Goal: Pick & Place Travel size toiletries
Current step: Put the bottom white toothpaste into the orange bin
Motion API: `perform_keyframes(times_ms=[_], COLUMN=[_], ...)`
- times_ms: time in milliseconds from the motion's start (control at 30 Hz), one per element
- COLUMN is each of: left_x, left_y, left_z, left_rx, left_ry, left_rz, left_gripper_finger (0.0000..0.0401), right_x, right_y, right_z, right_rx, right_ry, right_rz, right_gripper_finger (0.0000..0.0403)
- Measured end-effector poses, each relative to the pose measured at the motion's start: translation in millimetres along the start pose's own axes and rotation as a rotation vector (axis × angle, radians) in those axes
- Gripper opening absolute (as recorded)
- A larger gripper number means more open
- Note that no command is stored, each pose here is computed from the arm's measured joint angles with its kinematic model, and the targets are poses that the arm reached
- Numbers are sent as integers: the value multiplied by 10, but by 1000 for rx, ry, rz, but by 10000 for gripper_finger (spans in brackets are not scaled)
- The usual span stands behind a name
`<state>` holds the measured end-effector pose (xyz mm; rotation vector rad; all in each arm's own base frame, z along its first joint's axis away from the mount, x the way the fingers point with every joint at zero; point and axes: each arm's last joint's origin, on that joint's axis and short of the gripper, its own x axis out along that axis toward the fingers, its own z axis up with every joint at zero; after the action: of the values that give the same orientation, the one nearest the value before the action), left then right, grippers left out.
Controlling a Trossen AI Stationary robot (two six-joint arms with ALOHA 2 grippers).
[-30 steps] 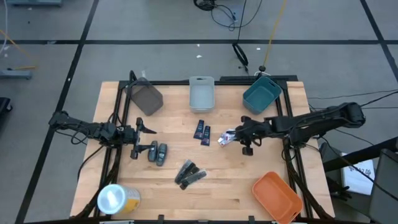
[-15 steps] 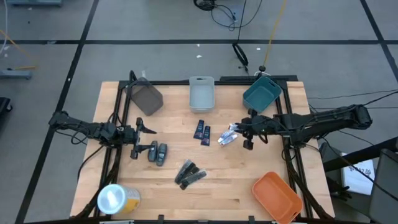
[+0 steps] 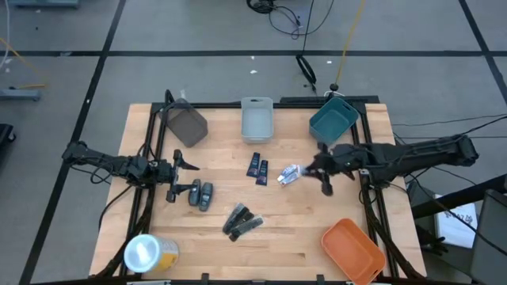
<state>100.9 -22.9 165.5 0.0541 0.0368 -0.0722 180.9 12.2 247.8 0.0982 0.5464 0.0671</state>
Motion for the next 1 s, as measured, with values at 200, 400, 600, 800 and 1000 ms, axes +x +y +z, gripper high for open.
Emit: perform_keyframes(times_ms=[200,400,600,800,1000], left_x=[0,0,0,0,0], left_y=[0,0,0,0,0], left_z=[-1,0,-1,0,-2], left_rx=[0,0,0,0,0], left_ry=[1,0,1,1,1], left_rz=[0,0,0,0,0], left_gripper_finger=[282,282,282,282,282], right_x=[-112,-243,-328,-372,-362], right_y=[367,836,1280,1591,1778], right_z=[71,195,159,-161,-464], right_rx=[4,4,162,438,619], right_ry=[50,86,200,479,691], right_rz=[194,286,419,377,214], right_gripper_finger=[33,17,15,14,14])
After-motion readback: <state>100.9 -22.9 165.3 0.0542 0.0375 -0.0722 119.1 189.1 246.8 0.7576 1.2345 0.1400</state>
